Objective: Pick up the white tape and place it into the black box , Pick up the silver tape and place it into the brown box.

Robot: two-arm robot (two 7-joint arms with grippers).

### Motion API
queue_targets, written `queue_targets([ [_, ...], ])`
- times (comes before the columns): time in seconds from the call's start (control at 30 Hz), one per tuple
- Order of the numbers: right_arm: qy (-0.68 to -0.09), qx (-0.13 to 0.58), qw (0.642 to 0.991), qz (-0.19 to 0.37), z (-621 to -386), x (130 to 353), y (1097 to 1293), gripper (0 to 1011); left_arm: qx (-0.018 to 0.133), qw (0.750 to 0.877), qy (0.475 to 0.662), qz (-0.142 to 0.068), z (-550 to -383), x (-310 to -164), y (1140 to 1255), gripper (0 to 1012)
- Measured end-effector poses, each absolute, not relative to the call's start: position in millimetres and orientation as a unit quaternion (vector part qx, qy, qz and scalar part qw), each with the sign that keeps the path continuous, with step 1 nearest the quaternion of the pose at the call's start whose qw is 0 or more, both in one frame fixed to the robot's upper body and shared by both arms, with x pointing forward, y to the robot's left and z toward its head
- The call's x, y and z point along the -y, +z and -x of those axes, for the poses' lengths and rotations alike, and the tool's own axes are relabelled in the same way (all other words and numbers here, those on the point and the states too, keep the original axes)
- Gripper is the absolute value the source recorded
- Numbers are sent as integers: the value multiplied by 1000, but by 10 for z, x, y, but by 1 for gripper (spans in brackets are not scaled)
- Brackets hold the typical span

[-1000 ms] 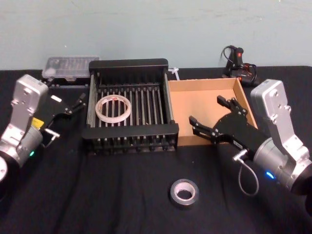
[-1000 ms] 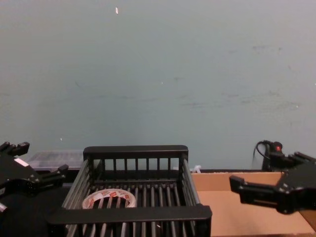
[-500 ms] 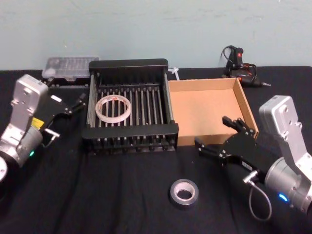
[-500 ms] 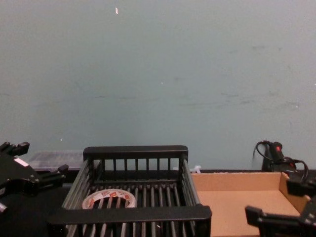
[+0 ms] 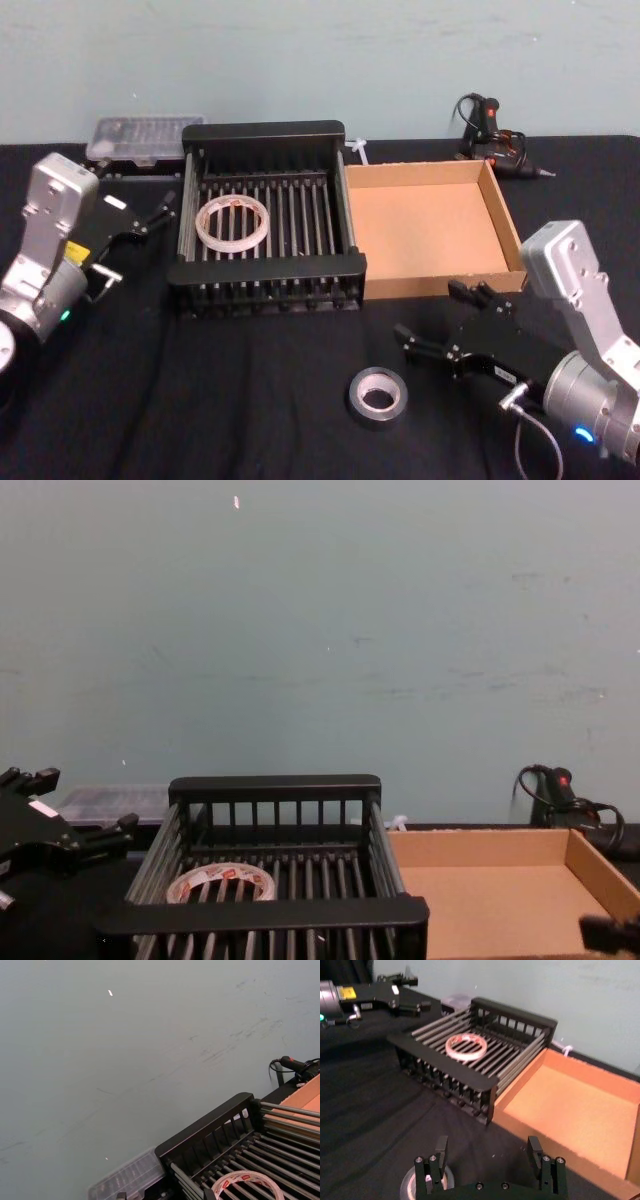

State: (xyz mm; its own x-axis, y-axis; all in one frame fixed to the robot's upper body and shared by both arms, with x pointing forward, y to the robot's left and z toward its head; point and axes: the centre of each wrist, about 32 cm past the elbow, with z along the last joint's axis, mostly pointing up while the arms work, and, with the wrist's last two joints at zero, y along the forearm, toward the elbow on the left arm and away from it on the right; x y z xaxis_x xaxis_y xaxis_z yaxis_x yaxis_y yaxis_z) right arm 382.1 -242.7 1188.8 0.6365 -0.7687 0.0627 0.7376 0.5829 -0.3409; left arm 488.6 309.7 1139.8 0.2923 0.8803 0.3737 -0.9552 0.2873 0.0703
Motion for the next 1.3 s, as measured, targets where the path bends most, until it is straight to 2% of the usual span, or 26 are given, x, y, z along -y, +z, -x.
queue_targets([
  [0.6,-392,-98,884,234,-3855,2383,11777,1000,132,791,580,-141,-4886,-3097,11398,1001],
  [1.3,-382,-105,882,254,-4001,2309,11627,1000,132,791,580,-142,-4886,-3097,11397,1001],
])
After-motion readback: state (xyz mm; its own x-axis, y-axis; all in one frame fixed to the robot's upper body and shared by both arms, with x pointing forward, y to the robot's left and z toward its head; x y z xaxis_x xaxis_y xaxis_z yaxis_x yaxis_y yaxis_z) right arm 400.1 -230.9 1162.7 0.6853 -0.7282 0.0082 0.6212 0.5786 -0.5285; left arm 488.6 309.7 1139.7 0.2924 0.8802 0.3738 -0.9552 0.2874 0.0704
